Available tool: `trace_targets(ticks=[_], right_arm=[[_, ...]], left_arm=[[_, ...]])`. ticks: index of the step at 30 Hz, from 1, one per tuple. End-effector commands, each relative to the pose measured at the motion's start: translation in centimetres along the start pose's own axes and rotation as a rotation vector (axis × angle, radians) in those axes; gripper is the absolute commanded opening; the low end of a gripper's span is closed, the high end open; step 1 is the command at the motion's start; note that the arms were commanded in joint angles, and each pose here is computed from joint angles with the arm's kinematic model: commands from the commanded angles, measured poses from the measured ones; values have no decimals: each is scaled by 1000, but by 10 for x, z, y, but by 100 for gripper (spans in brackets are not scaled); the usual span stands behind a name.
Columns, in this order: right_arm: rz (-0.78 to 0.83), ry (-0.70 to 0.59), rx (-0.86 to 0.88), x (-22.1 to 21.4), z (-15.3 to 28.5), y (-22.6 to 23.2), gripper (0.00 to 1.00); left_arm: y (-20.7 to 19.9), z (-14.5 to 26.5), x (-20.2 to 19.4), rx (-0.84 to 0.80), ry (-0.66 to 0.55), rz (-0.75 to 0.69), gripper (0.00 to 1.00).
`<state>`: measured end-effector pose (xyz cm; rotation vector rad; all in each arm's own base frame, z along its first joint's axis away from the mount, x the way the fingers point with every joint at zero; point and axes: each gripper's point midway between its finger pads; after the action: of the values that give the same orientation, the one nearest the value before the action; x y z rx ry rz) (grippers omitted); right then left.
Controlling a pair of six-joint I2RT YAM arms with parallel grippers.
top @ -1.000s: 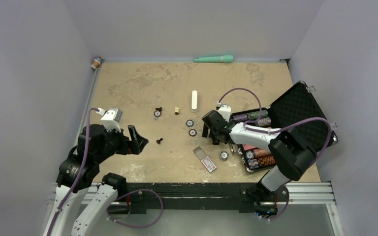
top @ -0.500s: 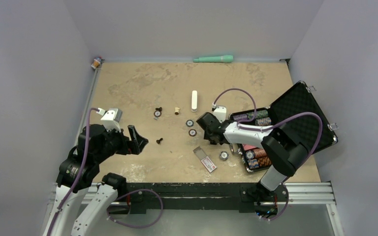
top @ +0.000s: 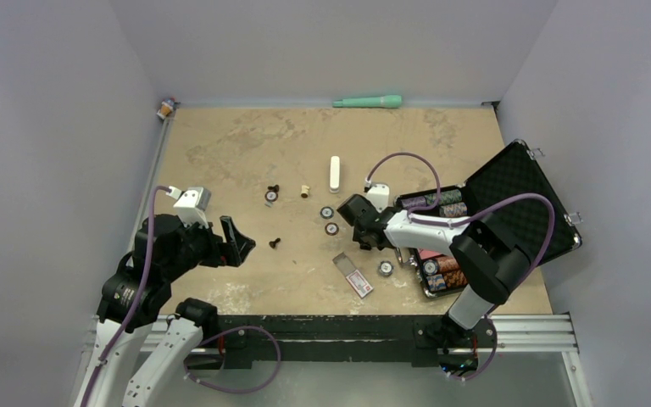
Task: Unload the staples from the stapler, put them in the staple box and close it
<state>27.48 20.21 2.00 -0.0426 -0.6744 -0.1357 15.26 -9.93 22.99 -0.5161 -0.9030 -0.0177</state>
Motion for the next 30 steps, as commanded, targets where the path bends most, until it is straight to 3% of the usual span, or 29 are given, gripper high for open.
trace_targets(ticks=[1,12,24,30], right_arm=[[-16,-59,25,20,17,11,0],[-9,-124,188,41,68,42,0],[-32,-176,518,59,141,80,0],[-35,-177,587,56,149,85,0]], left_arm=[[-3,1,7,-17,-27,-24,96],[-1,-1,6,-9,-24,-19,96],[-1,-1,7,-7,-23,-19,95],[-1,0,6,-6,-25,-18,95]])
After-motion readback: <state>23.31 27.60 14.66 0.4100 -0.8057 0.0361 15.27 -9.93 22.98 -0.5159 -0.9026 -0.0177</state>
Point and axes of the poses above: each gripper's point midway between its finger pads, its own z axis back along the fingers, its own y axis along the line the jaws close on, x = y × z, and after that the axes turned 1 degree about z, right-handed
